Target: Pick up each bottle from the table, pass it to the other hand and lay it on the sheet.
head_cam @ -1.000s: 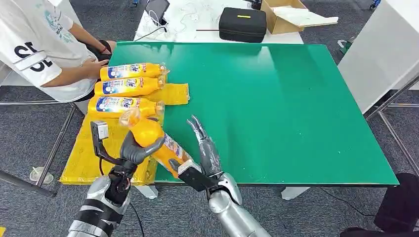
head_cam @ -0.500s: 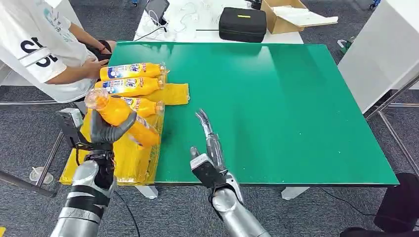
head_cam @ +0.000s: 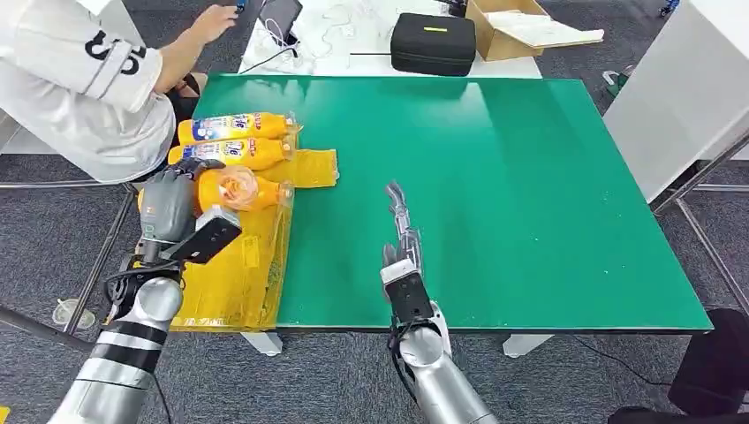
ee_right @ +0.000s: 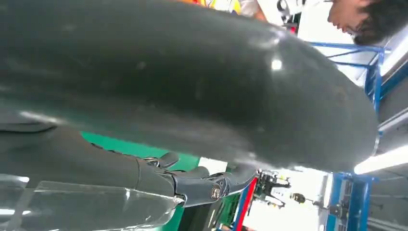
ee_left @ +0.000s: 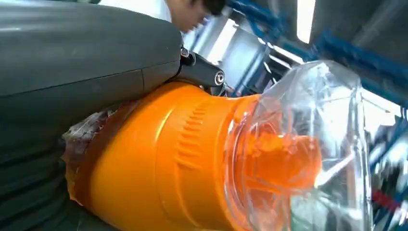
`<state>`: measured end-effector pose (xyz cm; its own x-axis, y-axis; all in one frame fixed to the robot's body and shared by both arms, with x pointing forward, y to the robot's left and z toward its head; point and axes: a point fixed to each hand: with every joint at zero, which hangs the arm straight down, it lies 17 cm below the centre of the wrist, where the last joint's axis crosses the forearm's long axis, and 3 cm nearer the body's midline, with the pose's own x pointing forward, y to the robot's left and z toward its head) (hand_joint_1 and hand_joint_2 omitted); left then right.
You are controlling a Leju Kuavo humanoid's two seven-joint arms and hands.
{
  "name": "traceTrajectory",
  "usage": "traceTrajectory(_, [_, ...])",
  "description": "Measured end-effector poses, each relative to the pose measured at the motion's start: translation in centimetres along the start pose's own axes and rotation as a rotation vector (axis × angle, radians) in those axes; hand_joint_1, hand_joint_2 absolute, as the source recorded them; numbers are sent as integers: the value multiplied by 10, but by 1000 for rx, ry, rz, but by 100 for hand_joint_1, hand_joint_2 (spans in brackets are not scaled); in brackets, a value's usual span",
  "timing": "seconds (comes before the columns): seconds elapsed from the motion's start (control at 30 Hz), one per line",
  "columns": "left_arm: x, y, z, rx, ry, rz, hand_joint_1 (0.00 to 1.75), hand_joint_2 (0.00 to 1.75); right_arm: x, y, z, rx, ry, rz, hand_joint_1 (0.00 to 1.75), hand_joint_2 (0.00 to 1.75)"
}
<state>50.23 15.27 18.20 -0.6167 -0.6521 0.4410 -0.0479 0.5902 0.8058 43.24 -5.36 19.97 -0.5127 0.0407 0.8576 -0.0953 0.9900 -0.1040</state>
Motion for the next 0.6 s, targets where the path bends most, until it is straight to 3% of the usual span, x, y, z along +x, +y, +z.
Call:
traceTrajectory(0.27, [-48, -39, 37, -315, 58, -122, 175, 175, 6, -19, 1, -51, -17, -55, 0, 0])
traceTrajectory(0.6, [-110, -73, 83, -539, 177, -220, 175, 175, 36, -45, -6, -132, -86, -117, 0, 0])
